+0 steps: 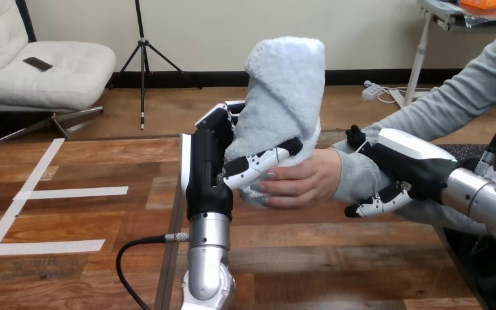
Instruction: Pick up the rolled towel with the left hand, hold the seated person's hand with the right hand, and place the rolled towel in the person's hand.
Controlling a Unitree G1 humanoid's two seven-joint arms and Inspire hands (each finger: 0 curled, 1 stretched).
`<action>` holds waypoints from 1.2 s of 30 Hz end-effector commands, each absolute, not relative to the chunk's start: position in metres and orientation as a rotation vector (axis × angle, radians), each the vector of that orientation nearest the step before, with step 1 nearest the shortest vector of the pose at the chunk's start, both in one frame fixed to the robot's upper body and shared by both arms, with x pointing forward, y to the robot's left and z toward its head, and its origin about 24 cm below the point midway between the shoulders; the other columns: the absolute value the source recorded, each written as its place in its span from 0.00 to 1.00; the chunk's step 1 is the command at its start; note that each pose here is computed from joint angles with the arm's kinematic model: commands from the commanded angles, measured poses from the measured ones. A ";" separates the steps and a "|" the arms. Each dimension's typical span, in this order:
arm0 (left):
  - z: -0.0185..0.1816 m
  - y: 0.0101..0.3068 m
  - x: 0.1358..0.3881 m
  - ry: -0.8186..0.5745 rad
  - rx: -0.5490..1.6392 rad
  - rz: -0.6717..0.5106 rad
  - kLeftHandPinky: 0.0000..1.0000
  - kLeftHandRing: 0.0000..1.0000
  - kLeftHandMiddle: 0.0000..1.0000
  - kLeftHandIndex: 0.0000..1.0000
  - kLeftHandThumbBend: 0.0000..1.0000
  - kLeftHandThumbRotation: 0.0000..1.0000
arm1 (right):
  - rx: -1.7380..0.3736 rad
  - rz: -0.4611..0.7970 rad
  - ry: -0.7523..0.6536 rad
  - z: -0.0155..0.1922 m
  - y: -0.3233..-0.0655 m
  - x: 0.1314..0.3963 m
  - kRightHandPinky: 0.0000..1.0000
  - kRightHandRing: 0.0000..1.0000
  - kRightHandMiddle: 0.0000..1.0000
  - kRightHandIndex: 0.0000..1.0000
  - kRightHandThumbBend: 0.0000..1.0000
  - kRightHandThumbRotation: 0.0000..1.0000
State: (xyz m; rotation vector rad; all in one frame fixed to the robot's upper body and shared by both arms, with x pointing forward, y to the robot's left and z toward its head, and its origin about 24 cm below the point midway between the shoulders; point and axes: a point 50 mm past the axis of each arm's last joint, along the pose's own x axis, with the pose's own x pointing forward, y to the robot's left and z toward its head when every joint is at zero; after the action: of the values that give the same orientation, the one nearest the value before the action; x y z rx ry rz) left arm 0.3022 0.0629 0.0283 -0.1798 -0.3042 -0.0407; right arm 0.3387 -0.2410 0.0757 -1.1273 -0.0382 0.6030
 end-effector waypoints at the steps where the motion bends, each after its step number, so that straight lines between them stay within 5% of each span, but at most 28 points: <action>1: 0.059 0.023 0.310 -0.379 -0.270 -0.173 0.51 0.60 0.63 0.63 0.95 0.53 | -1.113 0.554 -0.150 0.098 -0.235 0.348 0.15 0.19 0.25 0.27 0.59 0.00; 22: 0.055 0.029 0.313 -0.357 -0.183 -0.243 0.78 0.83 0.82 0.80 1.00 0.87 | -1.117 0.558 -0.146 0.099 -0.235 0.348 0.15 0.19 0.25 0.26 0.58 0.00; 36: 0.053 0.032 0.314 -0.344 -0.175 -0.243 0.84 0.89 0.88 0.86 1.00 0.90 | -1.119 0.559 -0.140 0.099 -0.235 0.348 0.15 0.19 0.25 0.25 0.58 0.00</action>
State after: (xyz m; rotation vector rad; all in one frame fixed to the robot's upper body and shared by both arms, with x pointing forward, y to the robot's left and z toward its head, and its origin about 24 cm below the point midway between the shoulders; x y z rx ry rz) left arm 0.3040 0.0583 0.0233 -0.1559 -0.2484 -0.1527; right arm 0.3387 -0.2416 0.0755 -1.1275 -0.0334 0.6000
